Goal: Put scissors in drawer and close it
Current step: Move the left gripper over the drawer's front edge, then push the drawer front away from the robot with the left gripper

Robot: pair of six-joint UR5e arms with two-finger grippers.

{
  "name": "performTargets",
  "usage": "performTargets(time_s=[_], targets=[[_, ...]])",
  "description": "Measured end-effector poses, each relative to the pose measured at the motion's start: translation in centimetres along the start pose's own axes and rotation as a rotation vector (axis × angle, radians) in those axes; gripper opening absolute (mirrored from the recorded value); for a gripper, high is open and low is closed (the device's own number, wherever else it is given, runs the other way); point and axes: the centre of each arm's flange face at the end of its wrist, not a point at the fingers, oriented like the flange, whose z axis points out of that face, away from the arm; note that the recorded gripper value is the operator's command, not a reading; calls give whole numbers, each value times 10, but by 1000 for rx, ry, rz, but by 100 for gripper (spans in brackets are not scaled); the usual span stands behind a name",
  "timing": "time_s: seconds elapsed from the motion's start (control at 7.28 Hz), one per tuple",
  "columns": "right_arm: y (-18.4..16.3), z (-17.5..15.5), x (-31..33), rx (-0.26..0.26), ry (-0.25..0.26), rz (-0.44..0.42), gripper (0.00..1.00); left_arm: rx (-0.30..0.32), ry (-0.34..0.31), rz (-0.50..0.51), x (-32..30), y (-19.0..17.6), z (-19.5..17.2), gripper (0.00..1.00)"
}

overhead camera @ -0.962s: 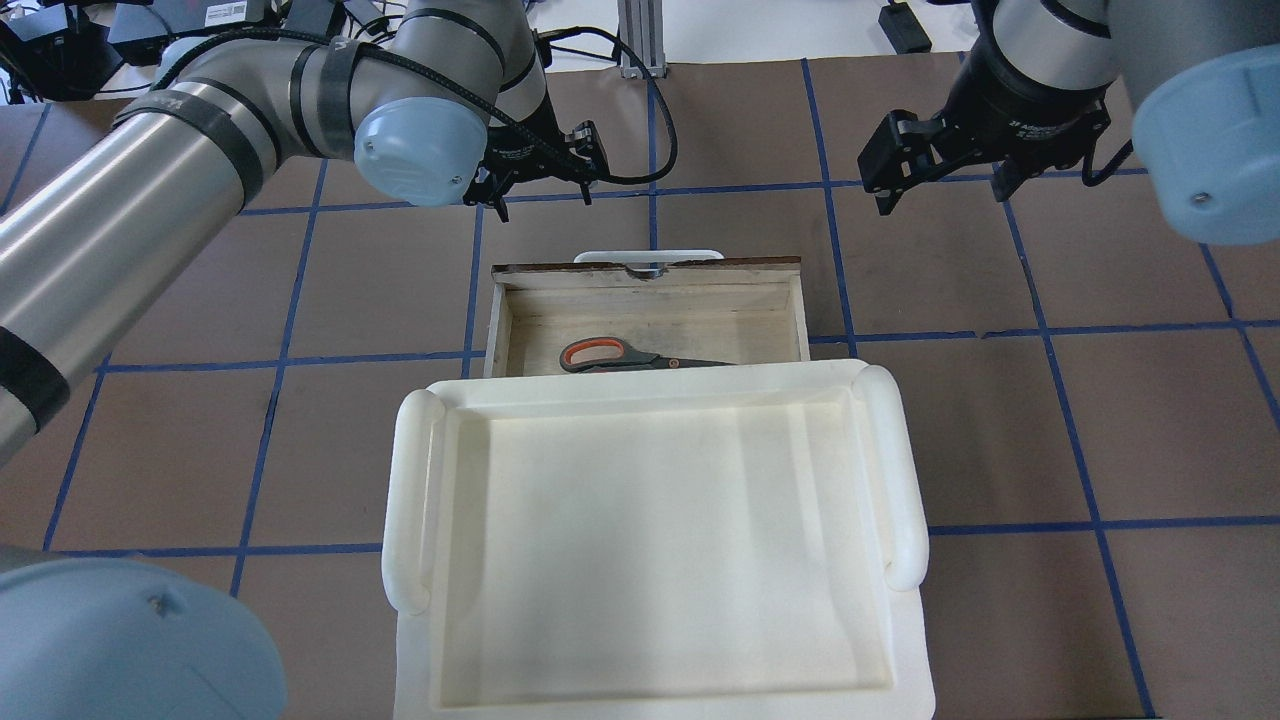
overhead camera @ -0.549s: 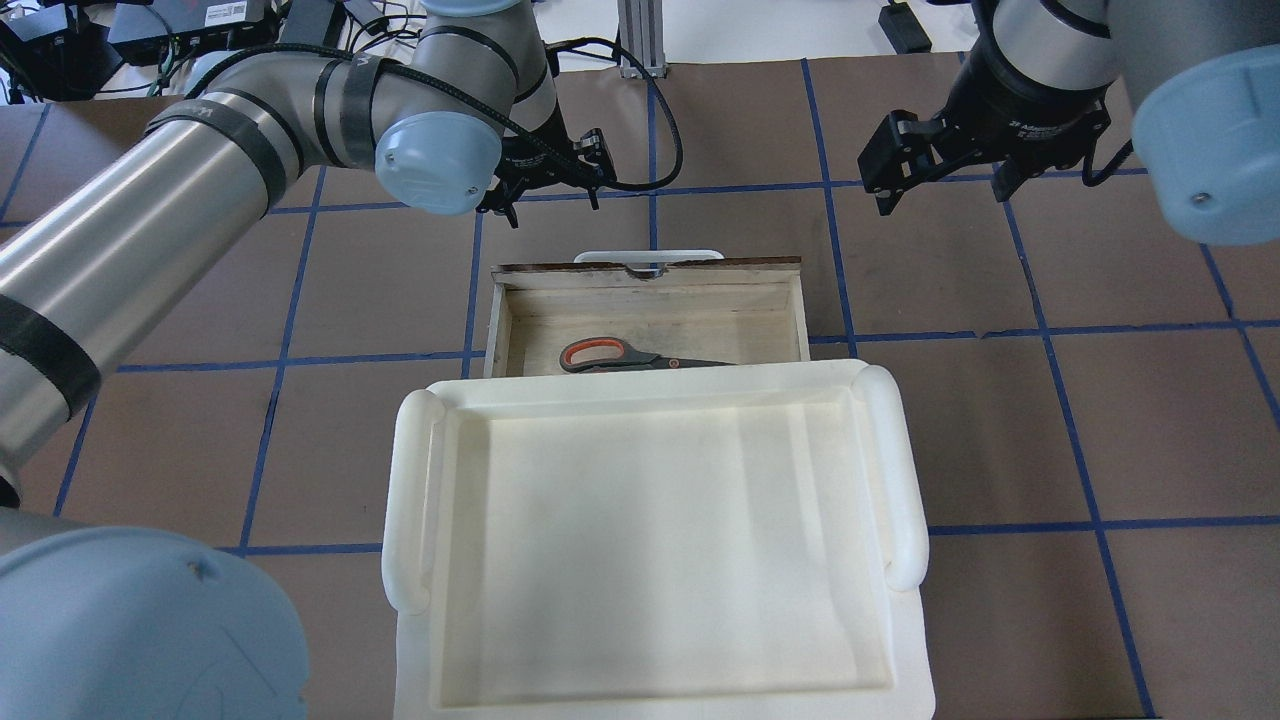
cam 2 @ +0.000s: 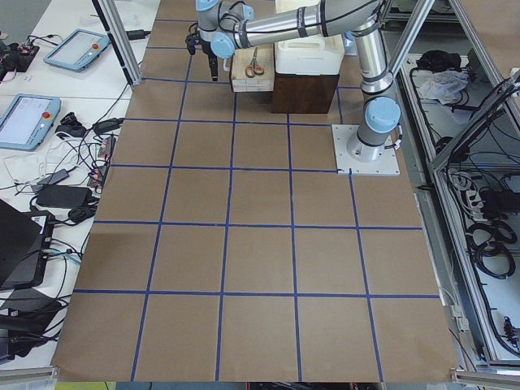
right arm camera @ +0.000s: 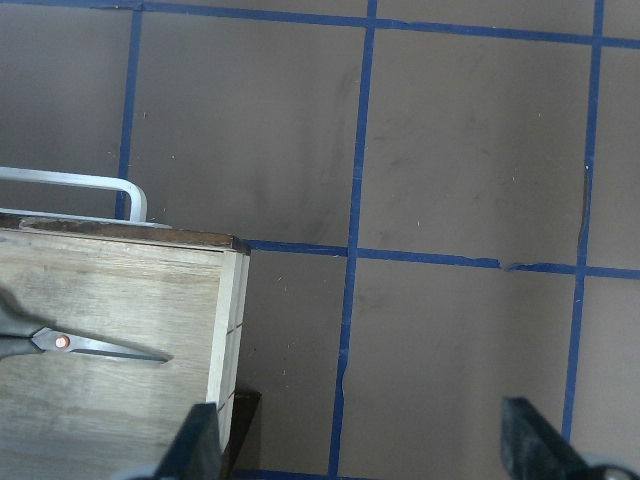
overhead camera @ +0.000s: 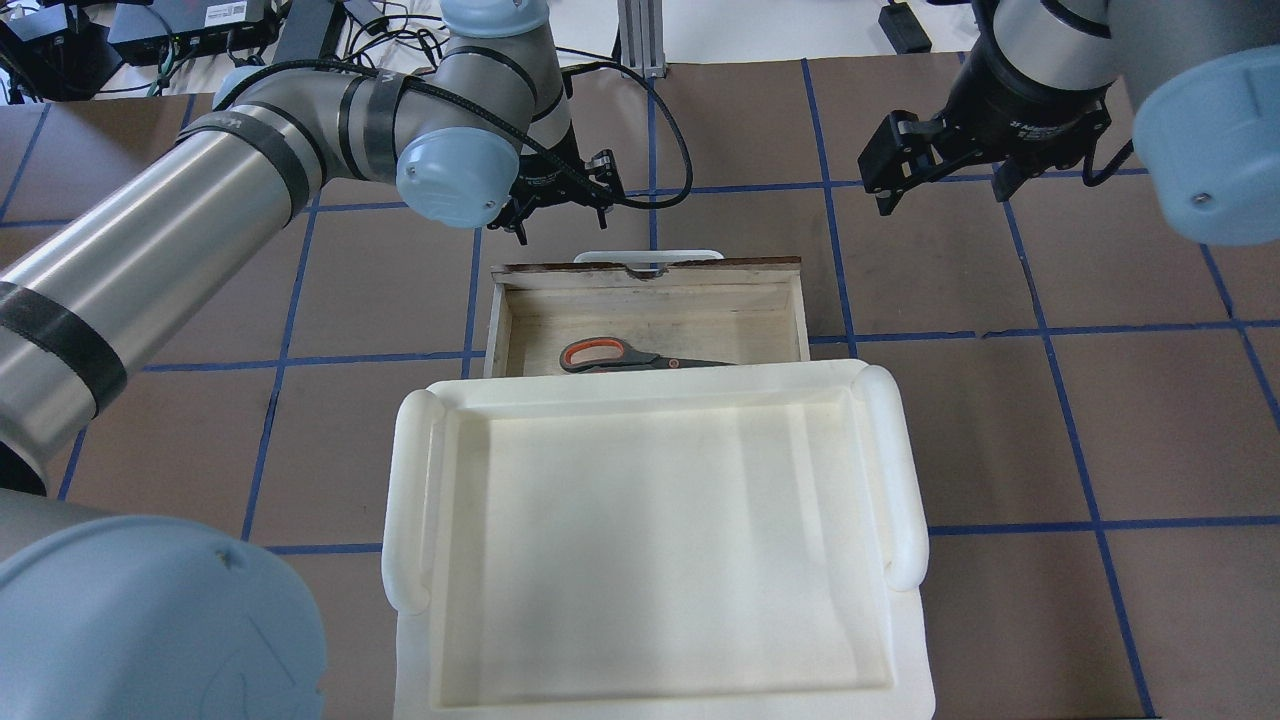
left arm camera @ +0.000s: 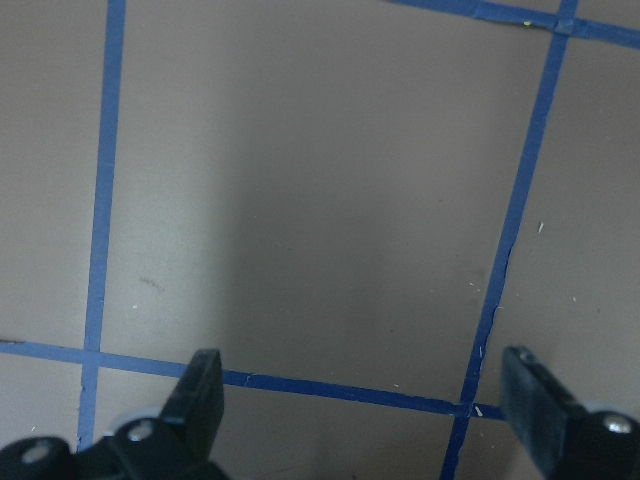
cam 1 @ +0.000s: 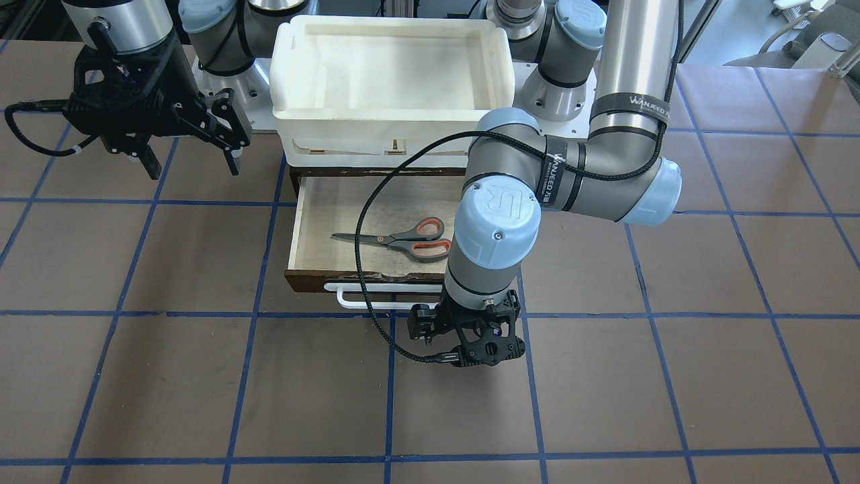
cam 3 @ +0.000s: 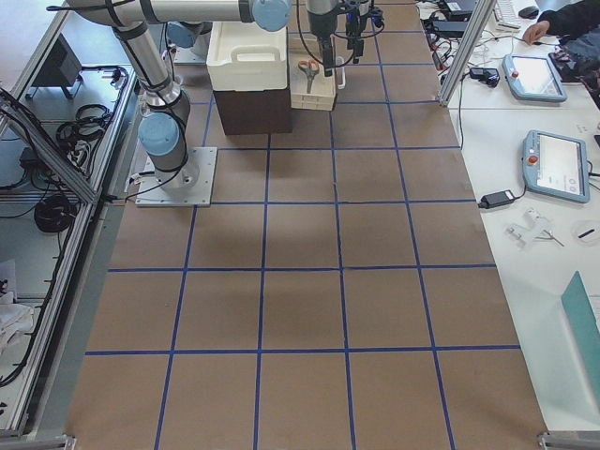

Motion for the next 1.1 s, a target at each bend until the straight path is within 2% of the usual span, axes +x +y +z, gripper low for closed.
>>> performTargets(time_s=[1.1], targets=[[0, 0, -1, 1, -6, 0, 100, -84, -29, 10, 4, 21, 1, 100]])
